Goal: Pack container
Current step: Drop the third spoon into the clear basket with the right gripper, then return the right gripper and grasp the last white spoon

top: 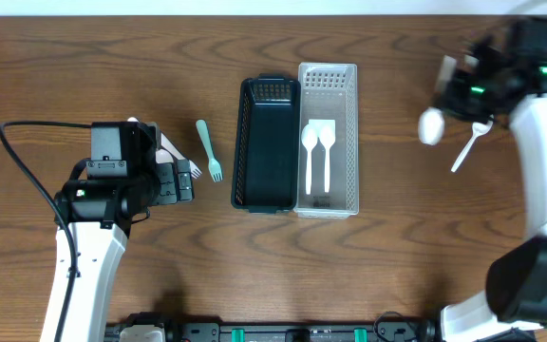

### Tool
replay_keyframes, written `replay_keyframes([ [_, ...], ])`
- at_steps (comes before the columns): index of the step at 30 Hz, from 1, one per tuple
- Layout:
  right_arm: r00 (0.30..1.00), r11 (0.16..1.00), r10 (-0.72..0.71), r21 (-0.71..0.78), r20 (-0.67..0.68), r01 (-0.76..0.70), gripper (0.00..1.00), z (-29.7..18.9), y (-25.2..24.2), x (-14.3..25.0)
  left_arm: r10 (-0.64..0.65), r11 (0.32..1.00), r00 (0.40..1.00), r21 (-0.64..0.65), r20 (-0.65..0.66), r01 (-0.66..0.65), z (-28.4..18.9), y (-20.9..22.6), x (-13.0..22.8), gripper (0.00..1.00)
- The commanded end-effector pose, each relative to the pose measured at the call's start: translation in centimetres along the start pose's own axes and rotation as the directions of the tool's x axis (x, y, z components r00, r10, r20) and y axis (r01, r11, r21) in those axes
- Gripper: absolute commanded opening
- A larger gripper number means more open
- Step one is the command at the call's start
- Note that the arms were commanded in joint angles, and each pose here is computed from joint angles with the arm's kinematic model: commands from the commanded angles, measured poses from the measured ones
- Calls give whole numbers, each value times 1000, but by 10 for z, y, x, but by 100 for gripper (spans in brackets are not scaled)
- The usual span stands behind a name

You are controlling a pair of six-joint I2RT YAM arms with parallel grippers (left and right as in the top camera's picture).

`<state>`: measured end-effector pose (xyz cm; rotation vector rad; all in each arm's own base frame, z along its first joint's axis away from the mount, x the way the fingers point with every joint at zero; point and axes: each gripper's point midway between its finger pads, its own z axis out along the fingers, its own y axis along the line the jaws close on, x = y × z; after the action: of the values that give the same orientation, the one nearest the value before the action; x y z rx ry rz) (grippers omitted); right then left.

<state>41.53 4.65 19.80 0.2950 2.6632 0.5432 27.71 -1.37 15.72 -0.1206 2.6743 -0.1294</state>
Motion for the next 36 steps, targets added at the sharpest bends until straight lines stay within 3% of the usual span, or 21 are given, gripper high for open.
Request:
replay_keyframes([
  [1,997,1000,20,21,-77,-18,1,42,46,30,14,1000,1000,-18,18,-13,-5,3,-6,98],
  [4,995,996,-54,69,-84,60,1,84,81,53,14,1000,1000,-18,18,-13,-5,3,-6,98],
  [10,987,981,-92,156,-135,113,1,150,94,87,14,1000,1000,-18,18,-13,-5,3,-6,98],
  [11,985,980,-96,159,-147,119,7,157,94,91,14,1000,1000,-18,18,-13,-5,3,-6,98],
  [13,979,977,-116,160,-166,142,32,168,94,97,14,1000,1000,-18,18,-13,-5,3,-6,98],
  [17,968,965,-211,129,-135,228,47,155,101,85,14,1000,1000,-18,18,-13,-5,3,-6,98],
  [21,973,960,-231,165,20,225,56,107,95,39,14,1000,1000,-18,18,-13,-5,3,-6,98],
  [24,972,955,-168,270,165,120,61,57,55,-5,14,1000,1000,-18,18,-13,-5,3,-6,98],
  [28,972,932,-47,361,229,-39,61,23,-15,-33,14,1000,1000,-18,18,-13,-5,3,-6,98],
  [33,962,842,191,472,196,-264,59,13,-130,-21,14,1000,1000,-18,18,-13,-5,3,-6,98],
  [36,914,763,362,505,183,-403,58,24,-187,1,14,1000,1000,-18,18,-13,-5,3,-6,98],
])
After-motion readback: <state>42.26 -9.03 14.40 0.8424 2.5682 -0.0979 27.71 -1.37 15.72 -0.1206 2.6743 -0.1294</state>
